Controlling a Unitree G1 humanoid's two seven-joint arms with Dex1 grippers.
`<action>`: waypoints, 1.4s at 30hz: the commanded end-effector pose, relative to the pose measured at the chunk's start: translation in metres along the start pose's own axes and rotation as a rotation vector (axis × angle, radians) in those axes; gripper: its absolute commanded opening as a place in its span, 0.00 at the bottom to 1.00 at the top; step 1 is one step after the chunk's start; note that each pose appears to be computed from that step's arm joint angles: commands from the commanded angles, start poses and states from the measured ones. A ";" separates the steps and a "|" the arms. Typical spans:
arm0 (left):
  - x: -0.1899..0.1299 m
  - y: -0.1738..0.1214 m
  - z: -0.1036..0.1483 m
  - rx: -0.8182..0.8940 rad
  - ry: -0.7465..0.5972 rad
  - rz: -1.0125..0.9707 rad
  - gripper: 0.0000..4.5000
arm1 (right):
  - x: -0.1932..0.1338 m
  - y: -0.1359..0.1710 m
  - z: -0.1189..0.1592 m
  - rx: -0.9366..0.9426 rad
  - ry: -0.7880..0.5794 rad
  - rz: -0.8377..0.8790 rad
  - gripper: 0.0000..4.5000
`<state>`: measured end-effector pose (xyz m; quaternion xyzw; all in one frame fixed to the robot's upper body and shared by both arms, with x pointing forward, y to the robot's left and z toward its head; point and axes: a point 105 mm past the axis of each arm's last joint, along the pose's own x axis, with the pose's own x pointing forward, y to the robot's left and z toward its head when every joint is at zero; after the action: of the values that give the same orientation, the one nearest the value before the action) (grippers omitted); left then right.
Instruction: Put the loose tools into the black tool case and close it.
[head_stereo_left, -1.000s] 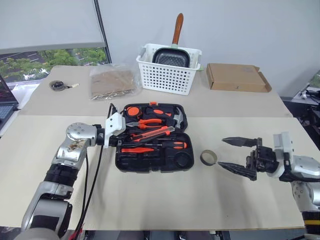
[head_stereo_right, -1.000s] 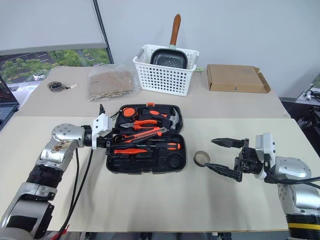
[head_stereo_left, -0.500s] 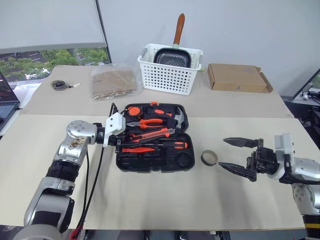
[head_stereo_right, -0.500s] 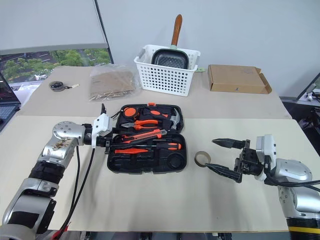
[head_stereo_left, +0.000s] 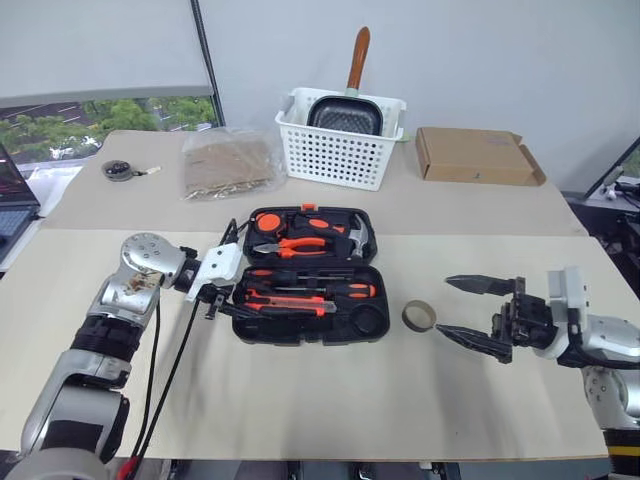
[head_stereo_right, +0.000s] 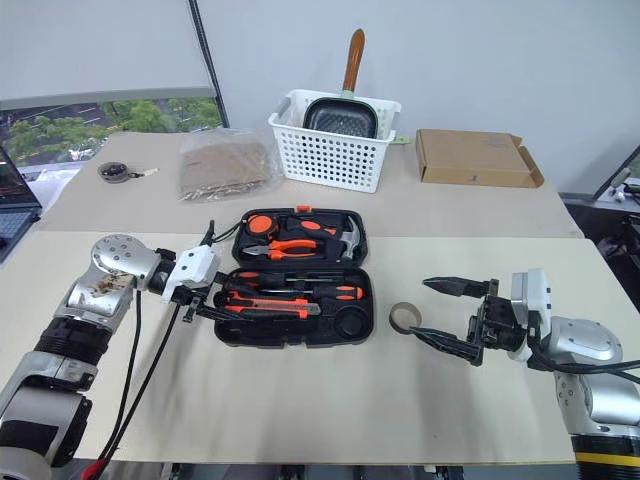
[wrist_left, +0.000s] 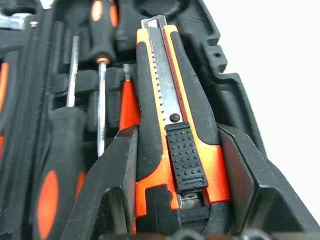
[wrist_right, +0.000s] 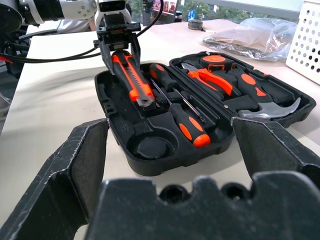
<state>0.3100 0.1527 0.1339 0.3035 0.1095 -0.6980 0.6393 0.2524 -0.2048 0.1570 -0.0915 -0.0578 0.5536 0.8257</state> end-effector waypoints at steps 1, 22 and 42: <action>0.001 -0.002 0.006 0.039 0.016 -0.016 0.40 | 0.003 0.000 0.010 -0.032 -0.026 0.012 1.00; 0.016 -0.007 -0.005 0.041 0.060 -0.014 0.62 | 0.006 -0.001 0.014 -0.039 -0.027 0.016 1.00; 0.010 -0.001 0.053 -0.010 -0.254 0.037 0.67 | 0.015 -0.004 0.015 -0.039 -0.033 0.038 1.00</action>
<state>0.2997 0.1234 0.1687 0.2097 0.0400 -0.7084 0.6727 0.2581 -0.1939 0.1636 -0.0911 -0.0649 0.5652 0.8174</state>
